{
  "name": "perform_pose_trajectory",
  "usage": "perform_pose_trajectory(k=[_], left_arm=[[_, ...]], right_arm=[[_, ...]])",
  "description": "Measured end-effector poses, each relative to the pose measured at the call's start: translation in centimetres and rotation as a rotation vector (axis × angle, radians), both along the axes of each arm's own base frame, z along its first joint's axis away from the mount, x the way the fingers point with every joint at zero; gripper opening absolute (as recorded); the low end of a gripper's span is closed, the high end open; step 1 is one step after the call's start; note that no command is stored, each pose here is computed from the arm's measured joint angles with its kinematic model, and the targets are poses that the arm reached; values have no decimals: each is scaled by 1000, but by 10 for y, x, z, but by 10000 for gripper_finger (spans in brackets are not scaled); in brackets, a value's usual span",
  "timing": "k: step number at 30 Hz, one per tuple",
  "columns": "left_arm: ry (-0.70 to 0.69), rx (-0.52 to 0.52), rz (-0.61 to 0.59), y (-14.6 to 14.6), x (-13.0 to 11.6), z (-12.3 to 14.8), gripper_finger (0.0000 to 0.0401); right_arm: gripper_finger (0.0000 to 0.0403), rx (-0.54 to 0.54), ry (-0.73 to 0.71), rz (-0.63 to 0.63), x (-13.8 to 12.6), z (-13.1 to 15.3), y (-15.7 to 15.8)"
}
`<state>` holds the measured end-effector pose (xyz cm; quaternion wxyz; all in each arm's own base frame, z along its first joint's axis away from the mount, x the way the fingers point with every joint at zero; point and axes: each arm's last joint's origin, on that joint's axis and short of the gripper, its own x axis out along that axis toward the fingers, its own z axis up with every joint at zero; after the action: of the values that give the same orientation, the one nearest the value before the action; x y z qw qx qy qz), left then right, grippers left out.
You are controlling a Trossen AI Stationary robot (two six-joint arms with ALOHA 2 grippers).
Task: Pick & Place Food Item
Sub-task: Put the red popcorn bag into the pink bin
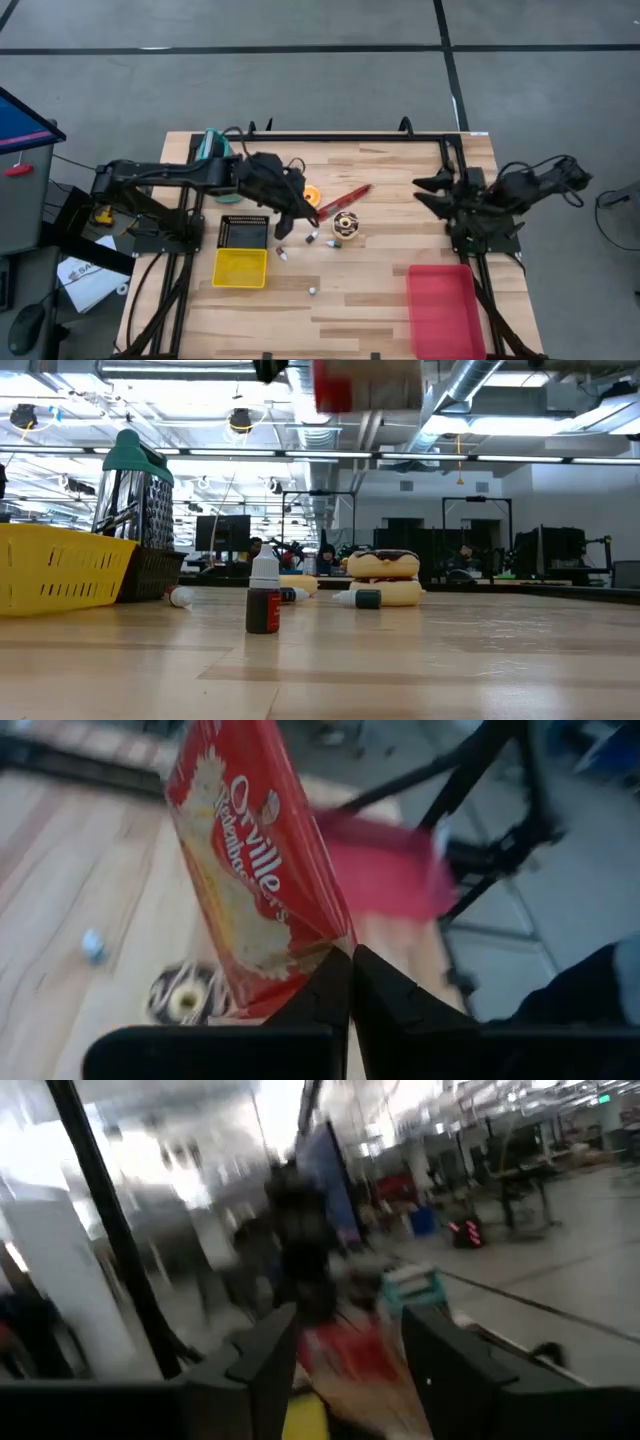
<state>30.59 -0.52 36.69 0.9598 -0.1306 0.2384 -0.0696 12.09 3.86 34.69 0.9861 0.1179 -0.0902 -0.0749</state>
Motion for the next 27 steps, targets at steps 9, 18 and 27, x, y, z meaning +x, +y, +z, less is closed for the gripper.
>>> perform_pose_trajectory(k=[9, 18, 27], left_arm=[[-77, -37, -30, -7, 4, 16, 0], [-117, -39, -65, -18, 8, 18, 0], [-146, -43, -111, -32, 7, 21, 0]], right_arm=[[240, -154, 256, -134, 26, 53, 9], [256, -180, 354, -104, 55, 54, 14], [256, -128, 383, -71, 70, 48, 3]])
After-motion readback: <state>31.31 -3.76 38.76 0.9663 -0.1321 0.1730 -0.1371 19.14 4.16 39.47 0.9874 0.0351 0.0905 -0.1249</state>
